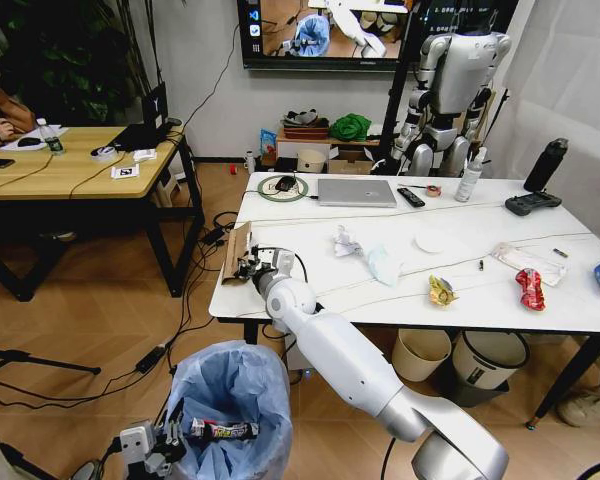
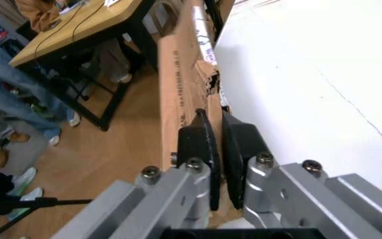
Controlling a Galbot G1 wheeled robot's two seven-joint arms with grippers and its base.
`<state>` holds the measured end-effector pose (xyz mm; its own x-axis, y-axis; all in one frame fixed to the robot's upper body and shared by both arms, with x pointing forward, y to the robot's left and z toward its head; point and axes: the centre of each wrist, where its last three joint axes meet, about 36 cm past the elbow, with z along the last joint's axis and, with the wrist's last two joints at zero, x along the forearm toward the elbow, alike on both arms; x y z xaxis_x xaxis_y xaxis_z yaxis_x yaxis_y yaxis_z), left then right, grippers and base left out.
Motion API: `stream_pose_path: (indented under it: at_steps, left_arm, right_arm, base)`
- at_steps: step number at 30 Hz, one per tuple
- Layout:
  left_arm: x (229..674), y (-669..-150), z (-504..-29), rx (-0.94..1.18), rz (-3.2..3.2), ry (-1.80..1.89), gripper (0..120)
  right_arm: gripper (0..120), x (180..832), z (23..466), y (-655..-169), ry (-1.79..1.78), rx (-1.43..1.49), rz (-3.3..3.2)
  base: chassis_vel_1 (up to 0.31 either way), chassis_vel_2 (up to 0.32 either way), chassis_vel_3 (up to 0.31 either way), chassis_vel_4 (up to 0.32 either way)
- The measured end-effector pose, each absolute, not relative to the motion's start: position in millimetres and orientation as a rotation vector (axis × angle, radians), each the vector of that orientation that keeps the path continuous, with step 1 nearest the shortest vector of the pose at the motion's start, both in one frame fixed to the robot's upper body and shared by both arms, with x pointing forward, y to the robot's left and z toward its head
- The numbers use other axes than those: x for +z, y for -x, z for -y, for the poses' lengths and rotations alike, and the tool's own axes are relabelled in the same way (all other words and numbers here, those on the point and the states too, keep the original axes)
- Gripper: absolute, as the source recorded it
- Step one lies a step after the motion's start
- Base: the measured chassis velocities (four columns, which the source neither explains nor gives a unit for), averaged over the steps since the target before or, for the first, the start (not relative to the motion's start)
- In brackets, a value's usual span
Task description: Pick up the trash bin and place the trash from the table into it.
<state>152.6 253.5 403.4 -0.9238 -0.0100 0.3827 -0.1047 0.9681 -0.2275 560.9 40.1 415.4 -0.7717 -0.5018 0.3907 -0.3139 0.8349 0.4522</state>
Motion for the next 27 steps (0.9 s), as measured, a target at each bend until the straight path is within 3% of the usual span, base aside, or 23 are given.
stream_pose_path:
  at_steps: [13, 22, 27]
  left_arm:
    - [402, -154, -252, 0.346, 2.731, -0.077, 1]
    - [405, -159, -248, 0.337, 2.727, -0.039, 1]
    - [403, -163, -249, 0.337, 2.715, -0.01, 1]
  right_arm:
    - [0, 435, -41, -558, -0.645, -0.559, 2.514]
    - [0, 481, 38, -530, -0.72, -0.677, 2.603]
    - [0, 487, 87, -461, -0.827, -0.759, 2.651]
  base:
    - [0.0, 0.0, 0.0, 0.0]
    - [0.0, 0.0, 0.0, 0.0]
    - [0.0, 0.0, 0.0, 0.0]
